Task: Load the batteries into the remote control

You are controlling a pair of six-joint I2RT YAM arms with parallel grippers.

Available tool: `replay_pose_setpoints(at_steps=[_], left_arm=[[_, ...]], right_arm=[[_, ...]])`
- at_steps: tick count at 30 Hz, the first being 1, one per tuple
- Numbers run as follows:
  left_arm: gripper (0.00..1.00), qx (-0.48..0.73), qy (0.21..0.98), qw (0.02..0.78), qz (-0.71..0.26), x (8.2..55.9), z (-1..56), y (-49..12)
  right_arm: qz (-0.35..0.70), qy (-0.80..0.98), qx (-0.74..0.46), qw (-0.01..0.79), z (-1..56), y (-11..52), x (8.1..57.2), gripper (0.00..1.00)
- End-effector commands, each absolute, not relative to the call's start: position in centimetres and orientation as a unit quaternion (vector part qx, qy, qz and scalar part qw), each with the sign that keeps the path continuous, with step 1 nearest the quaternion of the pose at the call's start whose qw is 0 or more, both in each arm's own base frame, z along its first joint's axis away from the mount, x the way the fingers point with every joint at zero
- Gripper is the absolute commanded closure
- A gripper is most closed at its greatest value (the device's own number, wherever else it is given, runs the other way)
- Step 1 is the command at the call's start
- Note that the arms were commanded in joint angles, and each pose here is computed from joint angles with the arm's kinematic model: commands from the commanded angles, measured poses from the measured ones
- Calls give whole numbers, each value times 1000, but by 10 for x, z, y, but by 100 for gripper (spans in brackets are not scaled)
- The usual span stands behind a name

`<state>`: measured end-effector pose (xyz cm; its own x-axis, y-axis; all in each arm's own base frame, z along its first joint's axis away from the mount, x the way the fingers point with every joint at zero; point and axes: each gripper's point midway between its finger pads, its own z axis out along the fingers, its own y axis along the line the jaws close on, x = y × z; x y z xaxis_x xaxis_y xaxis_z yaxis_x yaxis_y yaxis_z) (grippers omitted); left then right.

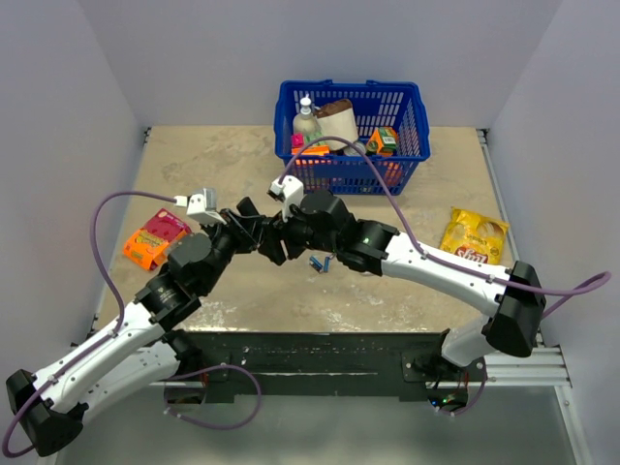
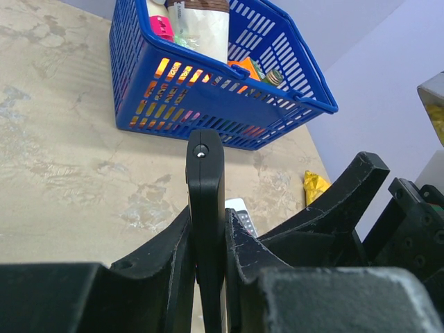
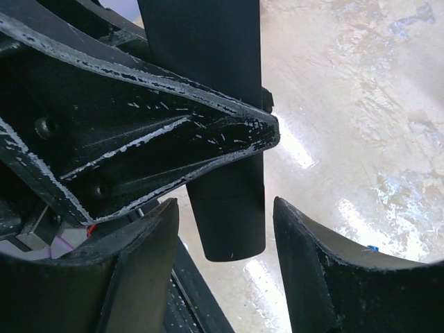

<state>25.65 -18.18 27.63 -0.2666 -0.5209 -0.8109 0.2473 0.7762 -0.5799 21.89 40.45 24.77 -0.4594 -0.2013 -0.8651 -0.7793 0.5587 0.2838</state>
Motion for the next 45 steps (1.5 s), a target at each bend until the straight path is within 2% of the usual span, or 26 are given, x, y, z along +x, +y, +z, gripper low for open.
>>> replay_pose_setpoints(at_steps=[1, 7, 13, 15, 23, 34, 45], left_arm=[[100, -107, 689, 618, -363, 254, 317, -183], [100, -111, 684, 619, -370, 253, 322, -183], [100, -113, 685, 619, -367, 254, 322, -182], [100, -115, 685, 621, -363, 255, 323, -180], [100, -144, 696, 648, -272, 276, 328, -157], [100, -191, 658, 693, -223, 329, 348, -106], [100, -210, 642, 715, -183, 344, 334, -78]], right_arm=[[371, 759, -317, 432, 269, 412, 222, 40], [369, 761, -318, 429, 265, 410, 223, 41], [374, 757, -326, 425, 265, 411, 220, 48], [375, 755, -334, 422, 264, 411, 218, 54], [363, 755, -363, 408, 248, 407, 212, 61], [341, 770, -390, 373, 196, 396, 202, 63], [333, 783, -390, 352, 171, 392, 198, 63]])
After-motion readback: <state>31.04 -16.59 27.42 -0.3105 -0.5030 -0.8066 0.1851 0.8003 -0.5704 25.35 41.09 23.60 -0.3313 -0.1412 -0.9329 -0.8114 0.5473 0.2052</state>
